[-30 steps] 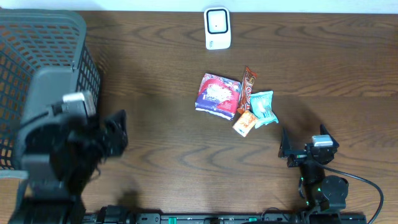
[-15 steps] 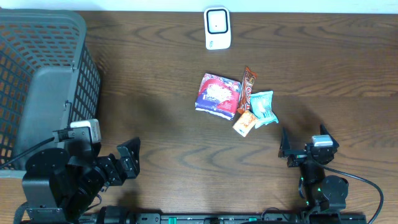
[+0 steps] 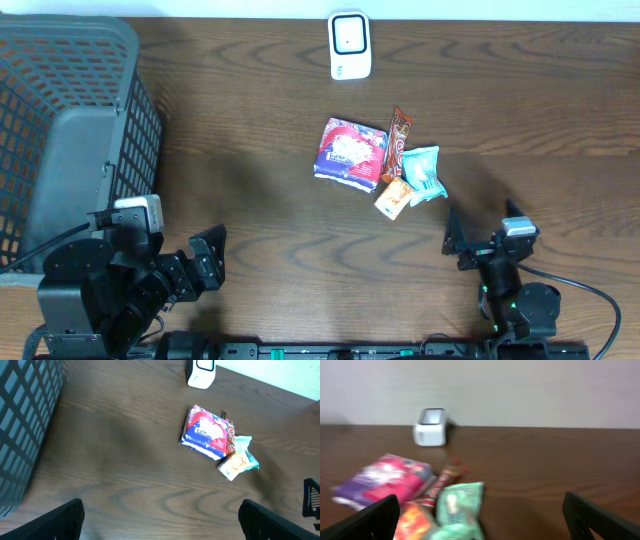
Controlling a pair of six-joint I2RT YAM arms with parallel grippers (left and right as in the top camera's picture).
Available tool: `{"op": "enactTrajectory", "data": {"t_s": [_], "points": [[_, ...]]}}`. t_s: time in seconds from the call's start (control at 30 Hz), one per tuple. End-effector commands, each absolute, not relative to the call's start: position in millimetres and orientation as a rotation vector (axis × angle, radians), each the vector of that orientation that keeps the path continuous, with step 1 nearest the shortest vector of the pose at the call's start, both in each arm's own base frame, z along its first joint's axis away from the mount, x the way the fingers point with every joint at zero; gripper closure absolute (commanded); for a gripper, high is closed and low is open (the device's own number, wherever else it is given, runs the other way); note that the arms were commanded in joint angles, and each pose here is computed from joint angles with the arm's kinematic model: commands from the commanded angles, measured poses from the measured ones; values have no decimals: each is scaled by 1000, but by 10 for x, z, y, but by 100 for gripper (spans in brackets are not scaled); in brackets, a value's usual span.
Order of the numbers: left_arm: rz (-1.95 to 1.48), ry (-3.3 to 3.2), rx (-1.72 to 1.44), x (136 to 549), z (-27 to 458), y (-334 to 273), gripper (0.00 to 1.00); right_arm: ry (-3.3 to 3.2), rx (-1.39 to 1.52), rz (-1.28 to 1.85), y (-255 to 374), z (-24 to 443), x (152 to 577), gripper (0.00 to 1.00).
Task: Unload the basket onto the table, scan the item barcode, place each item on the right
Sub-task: 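Reach the right gripper toward the pile of items on the table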
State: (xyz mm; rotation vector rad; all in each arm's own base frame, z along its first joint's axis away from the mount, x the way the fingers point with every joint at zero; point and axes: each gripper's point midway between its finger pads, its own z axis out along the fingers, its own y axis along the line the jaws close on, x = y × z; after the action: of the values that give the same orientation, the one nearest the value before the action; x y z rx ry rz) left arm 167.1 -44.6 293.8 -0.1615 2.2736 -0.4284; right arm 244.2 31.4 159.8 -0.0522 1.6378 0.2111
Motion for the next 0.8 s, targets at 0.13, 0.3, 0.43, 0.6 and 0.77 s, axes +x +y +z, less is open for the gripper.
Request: {"op": "enactTrajectory", "data": {"t_s": [0.13,0.3,0.43,0.6,0.77], "points": [[-443,2257,-152,1659,3010,-464,2,1602,-1,618,693,1758,2339,1],[-443,2257,-152,1659,3010,-464,2,1644,-41,1109,1179,1850,2030,1],[-443,2257,-152,1659,3010,-464,2,1641,57,1162,1142,1881,2060,1],[-443,2257,-152,1659,3010,-464,2,1622,136,1101,1021,1883,2154,1],[-443,2257,-152,1659,3010,-464,2,1530,124,1103,990,2096,2151,1]]}}
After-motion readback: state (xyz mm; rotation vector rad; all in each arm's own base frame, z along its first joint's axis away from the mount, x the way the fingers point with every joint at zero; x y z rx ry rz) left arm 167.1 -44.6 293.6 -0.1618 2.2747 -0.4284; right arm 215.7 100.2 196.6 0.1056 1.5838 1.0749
